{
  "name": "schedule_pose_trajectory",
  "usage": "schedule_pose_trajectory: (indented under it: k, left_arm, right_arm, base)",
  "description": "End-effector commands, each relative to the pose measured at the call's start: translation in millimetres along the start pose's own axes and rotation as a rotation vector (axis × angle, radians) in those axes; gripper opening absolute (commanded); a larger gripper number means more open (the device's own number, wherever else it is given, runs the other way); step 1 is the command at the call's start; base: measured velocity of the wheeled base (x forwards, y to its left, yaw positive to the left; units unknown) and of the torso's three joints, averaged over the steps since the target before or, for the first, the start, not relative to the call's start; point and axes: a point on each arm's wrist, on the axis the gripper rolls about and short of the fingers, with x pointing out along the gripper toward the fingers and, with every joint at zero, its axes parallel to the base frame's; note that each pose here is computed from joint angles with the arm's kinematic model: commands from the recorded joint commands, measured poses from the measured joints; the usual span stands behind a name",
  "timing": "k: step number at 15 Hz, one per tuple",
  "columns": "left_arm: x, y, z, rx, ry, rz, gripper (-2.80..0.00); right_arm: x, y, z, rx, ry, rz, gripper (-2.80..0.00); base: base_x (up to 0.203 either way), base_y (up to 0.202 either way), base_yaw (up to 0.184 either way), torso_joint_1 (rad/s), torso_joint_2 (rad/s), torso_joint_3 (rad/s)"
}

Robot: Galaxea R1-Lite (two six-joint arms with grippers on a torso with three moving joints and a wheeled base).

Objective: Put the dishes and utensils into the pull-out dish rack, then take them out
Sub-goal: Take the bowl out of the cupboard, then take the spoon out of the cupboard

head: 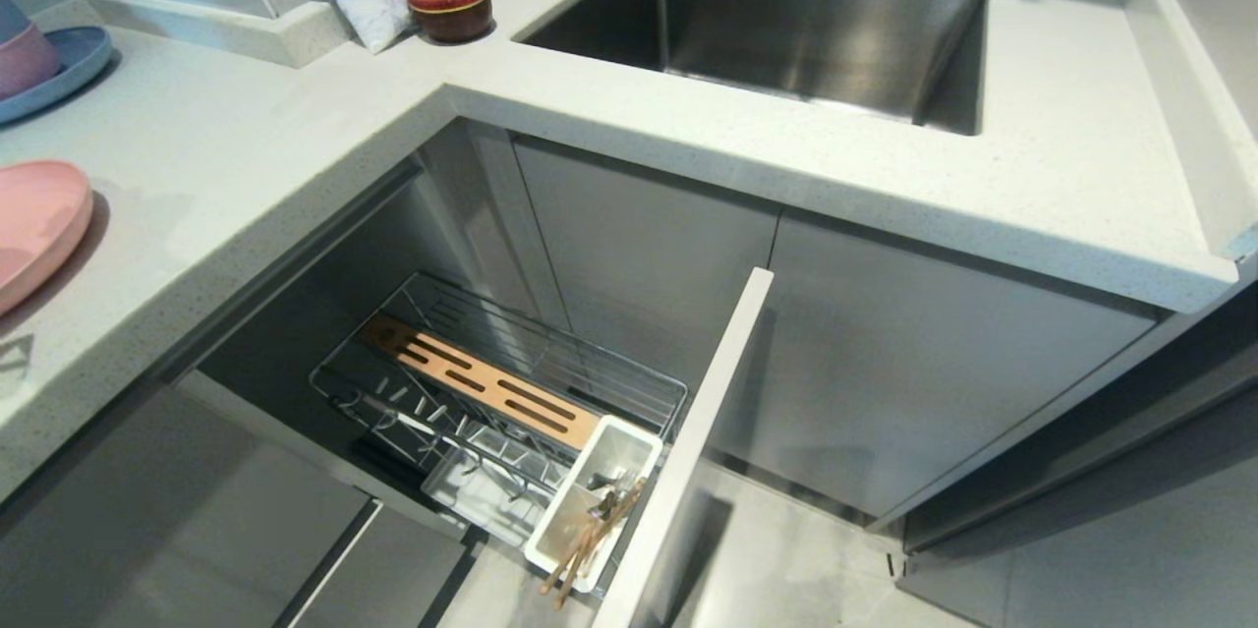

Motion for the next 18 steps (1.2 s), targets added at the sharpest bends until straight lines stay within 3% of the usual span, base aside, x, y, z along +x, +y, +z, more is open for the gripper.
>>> schedule_pose_trajectory:
  k: [1, 18]
  left_arm:
    - [-6, -0.8, -2, 0.002, -0.009, -0.001, -2.8]
    - [30, 2.7, 9, 0.014, 0.031, 0.033, -2.8]
  right_arm:
    - [0, 0, -1, 0.0, -0.002, 0.0, -2.8]
    - [0, 0, -1, 0.0, -0.002, -0.001, -2.8]
  base:
    - [0.0, 0.0, 0.0, 0.0, 0.0, 0.0]
    - [0.0, 0.0, 0.0, 0.0, 0.0, 0.0]
